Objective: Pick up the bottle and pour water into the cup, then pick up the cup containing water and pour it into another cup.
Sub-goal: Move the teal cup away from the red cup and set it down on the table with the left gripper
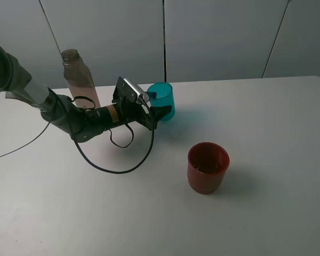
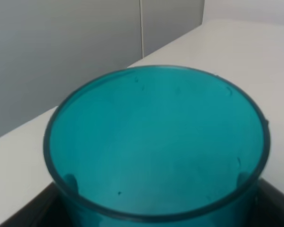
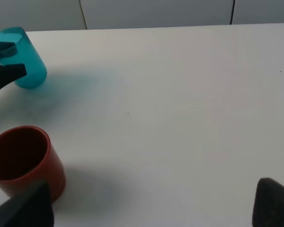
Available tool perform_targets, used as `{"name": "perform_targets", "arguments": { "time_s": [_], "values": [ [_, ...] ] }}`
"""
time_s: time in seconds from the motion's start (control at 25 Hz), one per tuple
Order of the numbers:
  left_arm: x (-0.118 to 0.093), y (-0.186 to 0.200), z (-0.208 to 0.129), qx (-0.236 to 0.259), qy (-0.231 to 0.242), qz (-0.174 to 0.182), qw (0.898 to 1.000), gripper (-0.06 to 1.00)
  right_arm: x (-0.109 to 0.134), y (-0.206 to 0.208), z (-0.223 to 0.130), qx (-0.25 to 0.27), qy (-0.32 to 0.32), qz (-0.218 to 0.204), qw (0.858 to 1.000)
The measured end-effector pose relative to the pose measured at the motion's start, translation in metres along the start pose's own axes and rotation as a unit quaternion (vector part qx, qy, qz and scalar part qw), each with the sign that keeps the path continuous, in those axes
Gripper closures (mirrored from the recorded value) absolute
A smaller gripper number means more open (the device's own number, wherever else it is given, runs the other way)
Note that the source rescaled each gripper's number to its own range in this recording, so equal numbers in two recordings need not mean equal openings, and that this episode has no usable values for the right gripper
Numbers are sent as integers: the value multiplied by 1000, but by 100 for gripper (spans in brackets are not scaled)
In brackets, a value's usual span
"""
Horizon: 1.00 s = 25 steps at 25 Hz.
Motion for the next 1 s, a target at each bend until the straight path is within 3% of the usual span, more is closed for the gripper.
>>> {"name": "perform_targets", "arguments": {
  "time_s": [0.64,0.96,1.0],
  "values": [
    [1,-1,-5,4,17,0,1000,67,0,0,0,0,0,0,1000],
    [-3,-1,-2,28,-16,-7,999,67,0,0,0,0,0,0,1000],
    [-4,-1,-1,28,-17,-8,999,62,0,0,0,0,0,0,1000]
  ]
}}
Point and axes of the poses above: a point on each arm's last joint axis where the gripper is mounted, y pointing back along that axis away from the gripper, x along the wrist's bending axis when the last joint is at zero, z = x × y, the point moved 9 cm from there along -y, pointing out along that axis toward the gripper, and after that the axes turned 15 degrees about y, right-handed, at the moved point
